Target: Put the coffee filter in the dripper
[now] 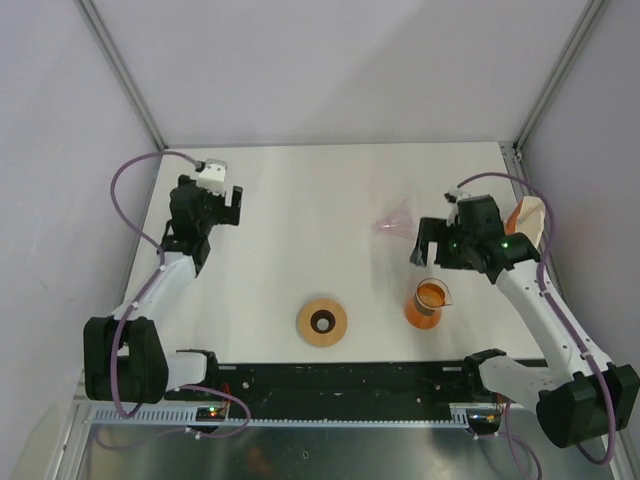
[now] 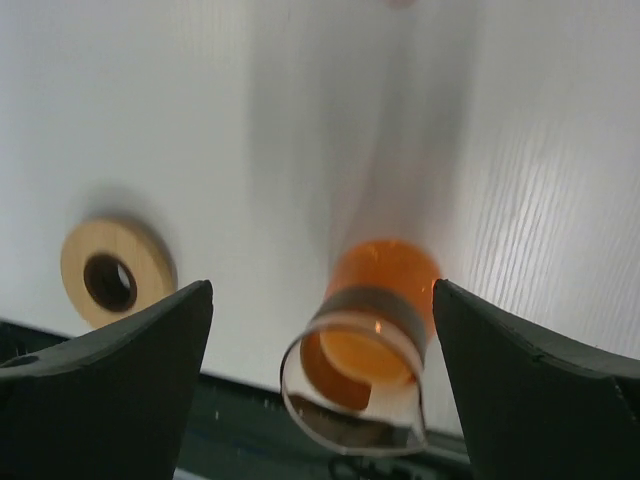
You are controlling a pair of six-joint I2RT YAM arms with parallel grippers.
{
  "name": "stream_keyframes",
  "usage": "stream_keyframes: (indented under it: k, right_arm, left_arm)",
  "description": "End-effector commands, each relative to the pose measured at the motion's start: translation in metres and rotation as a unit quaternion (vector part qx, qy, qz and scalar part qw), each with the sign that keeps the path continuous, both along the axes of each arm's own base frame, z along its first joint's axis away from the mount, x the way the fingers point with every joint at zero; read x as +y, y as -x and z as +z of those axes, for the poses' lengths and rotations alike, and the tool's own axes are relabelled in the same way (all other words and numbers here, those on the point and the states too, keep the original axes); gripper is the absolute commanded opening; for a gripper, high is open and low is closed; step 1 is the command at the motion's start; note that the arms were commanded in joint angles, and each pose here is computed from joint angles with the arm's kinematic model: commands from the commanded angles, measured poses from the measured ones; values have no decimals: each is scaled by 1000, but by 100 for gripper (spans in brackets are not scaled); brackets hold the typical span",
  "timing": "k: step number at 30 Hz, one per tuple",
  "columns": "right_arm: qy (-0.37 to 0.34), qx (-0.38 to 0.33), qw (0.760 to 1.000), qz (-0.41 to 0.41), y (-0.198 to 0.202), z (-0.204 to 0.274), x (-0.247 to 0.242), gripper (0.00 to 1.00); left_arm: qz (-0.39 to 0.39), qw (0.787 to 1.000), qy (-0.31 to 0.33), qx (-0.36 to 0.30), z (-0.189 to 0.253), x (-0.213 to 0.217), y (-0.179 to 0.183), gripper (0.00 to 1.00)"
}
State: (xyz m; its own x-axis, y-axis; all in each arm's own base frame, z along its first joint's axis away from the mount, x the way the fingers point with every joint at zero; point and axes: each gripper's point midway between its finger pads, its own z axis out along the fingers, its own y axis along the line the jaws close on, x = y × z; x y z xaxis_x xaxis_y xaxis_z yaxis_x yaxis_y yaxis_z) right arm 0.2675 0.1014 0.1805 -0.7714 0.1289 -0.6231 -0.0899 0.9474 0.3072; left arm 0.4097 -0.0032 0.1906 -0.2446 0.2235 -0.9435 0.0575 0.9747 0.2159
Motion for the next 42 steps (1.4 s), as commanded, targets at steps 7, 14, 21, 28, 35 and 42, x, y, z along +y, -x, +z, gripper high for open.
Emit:
stream_keyframes:
  k: [7,14,21,28,35,42]
  right_arm:
    - [61,102,992,-32,69,-9,-20,58]
    - [104,120,986,-54,73,-21,-37,46]
    - [108,127,985,-38,64,-32,-34,35]
    - [98,150,984,-4,63,-48,-21,28]
    - [83,142,986,27,60,-49,-7,2]
    - [80,135,986,50,63,-42,2,0]
  left_arm:
    - [-128,980,9,151,-14,-41,39,98]
    - [-128,980,9,153,-9,-42,41,98]
    - [-128,980,9,154,-9,-42,43,98]
    - [-128,979,9,156,-8,-42,45,98]
    - [-136,978,18,156,-4,-46,46,98]
    - [-144,976,26,159,1,-50,47,98]
